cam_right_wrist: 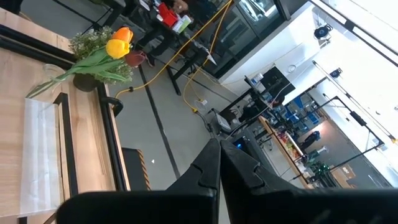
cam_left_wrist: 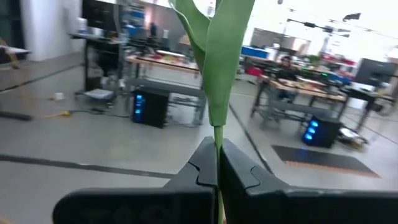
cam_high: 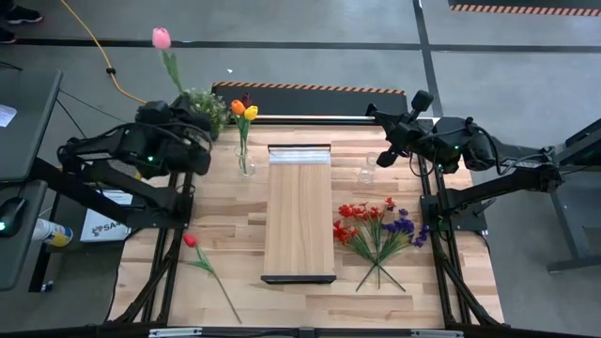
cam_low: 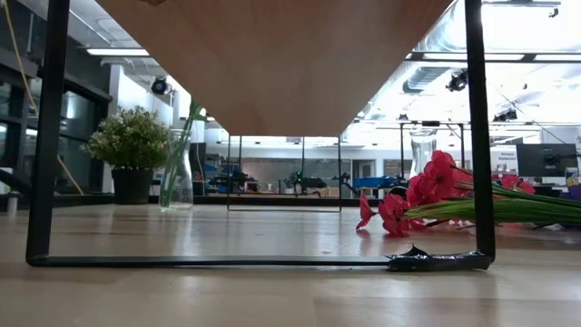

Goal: Pick and place flowers into a vace then onto a shelf
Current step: Put the pink tulip into the left transparent vase

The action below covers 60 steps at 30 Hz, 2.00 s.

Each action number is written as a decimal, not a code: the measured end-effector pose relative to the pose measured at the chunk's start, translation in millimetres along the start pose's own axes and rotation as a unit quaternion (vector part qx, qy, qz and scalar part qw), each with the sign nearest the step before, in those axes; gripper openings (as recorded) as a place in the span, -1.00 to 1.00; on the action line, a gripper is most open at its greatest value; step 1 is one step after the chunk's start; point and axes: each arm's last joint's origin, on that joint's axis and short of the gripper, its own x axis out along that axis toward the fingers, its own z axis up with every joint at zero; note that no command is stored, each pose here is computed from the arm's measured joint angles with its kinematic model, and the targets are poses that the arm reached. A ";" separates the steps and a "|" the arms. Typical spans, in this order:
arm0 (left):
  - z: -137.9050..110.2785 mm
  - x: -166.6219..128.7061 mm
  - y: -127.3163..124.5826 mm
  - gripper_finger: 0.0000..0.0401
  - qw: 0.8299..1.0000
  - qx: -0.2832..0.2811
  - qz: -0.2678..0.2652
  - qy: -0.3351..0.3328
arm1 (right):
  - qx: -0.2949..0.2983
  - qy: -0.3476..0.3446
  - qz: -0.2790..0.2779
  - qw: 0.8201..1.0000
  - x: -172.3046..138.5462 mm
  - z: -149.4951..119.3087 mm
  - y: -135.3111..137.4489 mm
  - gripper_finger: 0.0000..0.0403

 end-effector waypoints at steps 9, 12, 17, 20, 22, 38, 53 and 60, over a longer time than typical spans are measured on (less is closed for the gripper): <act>-21.4 9.7 -3.8 -0.84 0.999 -0.023 0.034 -0.008 | 0.000 0.000 0.000 1.000 0.0 0.0 0.0 -1.00; -43.4 10.0 -3.1 -0.84 0.998 -0.044 0.033 -0.009 | 0.000 0.000 0.000 1.000 0.0 0.0 0.0 -1.00; -74.6 10.2 0.1 -0.84 0.996 -0.077 0.033 -0.009 | -0.002 0.000 0.000 1.000 0.0 0.0 0.0 -1.00; -87.3 10.4 0.5 -0.84 0.995 -0.093 0.033 -0.010 | -0.003 0.000 0.000 1.000 0.0 0.0 0.0 -1.00; -94.4 10.6 -1.0 -0.84 0.994 -0.101 0.033 -0.010 | -0.004 0.002 -0.002 1.000 0.0 -0.1 -0.1 -1.00; -126.0 11.8 -10.6 -0.84 0.997 -0.074 0.033 -0.011 | -0.004 0.005 -0.006 1.000 0.1 -0.3 -0.2 -1.00; -138.3 20.7 -17.0 -0.84 0.997 -0.056 0.055 -0.016 | -0.004 0.005 -0.006 1.000 0.0 -0.2 -0.2 -1.00; -139.3 27.2 -17.1 -0.84 0.995 -0.059 0.071 -0.021 | -0.004 0.005 -0.006 1.000 0.0 -0.2 -0.2 -1.00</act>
